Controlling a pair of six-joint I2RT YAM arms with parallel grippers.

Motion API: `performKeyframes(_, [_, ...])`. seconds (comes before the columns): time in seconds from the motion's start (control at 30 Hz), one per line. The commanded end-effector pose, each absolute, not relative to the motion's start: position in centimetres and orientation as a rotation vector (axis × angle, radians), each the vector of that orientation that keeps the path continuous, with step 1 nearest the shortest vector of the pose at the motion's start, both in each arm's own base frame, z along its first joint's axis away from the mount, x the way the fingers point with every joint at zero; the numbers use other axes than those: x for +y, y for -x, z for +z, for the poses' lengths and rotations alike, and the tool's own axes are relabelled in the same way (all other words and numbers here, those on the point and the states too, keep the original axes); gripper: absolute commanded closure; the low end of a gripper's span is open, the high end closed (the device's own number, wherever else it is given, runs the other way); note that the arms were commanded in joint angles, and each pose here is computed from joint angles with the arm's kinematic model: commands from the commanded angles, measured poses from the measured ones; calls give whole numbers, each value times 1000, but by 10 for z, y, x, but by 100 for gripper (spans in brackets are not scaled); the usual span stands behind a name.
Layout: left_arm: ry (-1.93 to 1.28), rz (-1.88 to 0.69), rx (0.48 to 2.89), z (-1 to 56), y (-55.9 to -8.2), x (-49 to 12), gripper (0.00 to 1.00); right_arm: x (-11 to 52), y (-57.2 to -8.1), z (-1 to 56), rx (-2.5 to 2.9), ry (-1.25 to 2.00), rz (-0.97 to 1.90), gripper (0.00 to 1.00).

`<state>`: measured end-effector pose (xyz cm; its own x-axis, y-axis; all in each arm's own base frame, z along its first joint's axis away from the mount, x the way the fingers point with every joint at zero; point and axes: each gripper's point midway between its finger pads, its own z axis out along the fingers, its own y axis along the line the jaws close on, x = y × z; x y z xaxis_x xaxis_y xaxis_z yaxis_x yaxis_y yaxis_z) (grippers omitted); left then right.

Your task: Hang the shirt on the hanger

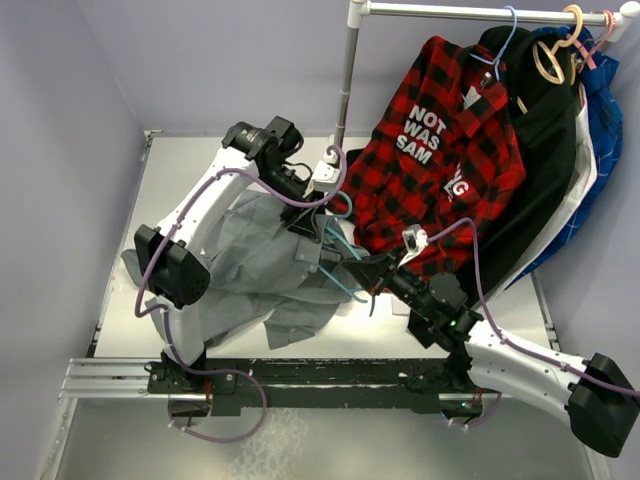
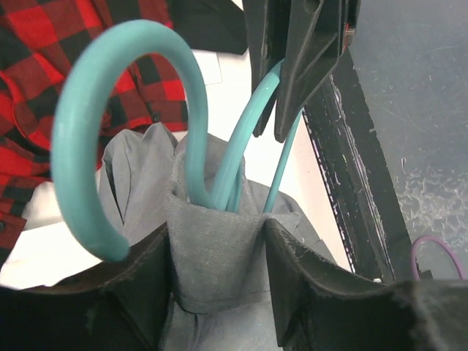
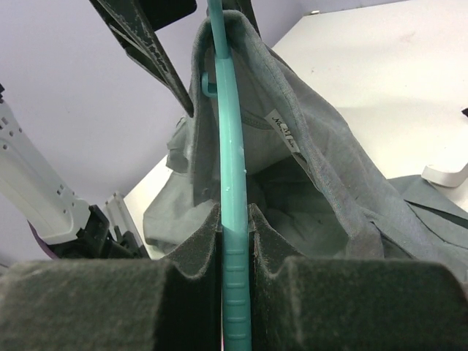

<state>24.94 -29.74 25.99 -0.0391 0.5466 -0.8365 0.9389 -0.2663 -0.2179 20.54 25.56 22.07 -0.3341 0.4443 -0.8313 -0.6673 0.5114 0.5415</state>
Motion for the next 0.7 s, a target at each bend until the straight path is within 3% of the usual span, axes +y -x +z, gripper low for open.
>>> performKeyframes(0.0, [-1843,-1202,1600,261,-240,-285,50,237,-225,281,1364,80,1090,100])
performKeyframes(0.17, [-1853,-1234,1647,246,-237,-283,73,231,-226,288,1349,63,1065,100])
performKeyframes(0.33, [-1881,-1233,1651,238,-231,-280,89,228,-228,291,1347,52,1045,100])
performKeyframes(0.37, [-1889,-1227,1636,239,-230,-280,100,227,-229,291,1347,49,1041,100])
performKeyframes(0.67, [-1887,-1174,1436,283,-216,-280,100,219,-227,295,1335,23,1032,100])
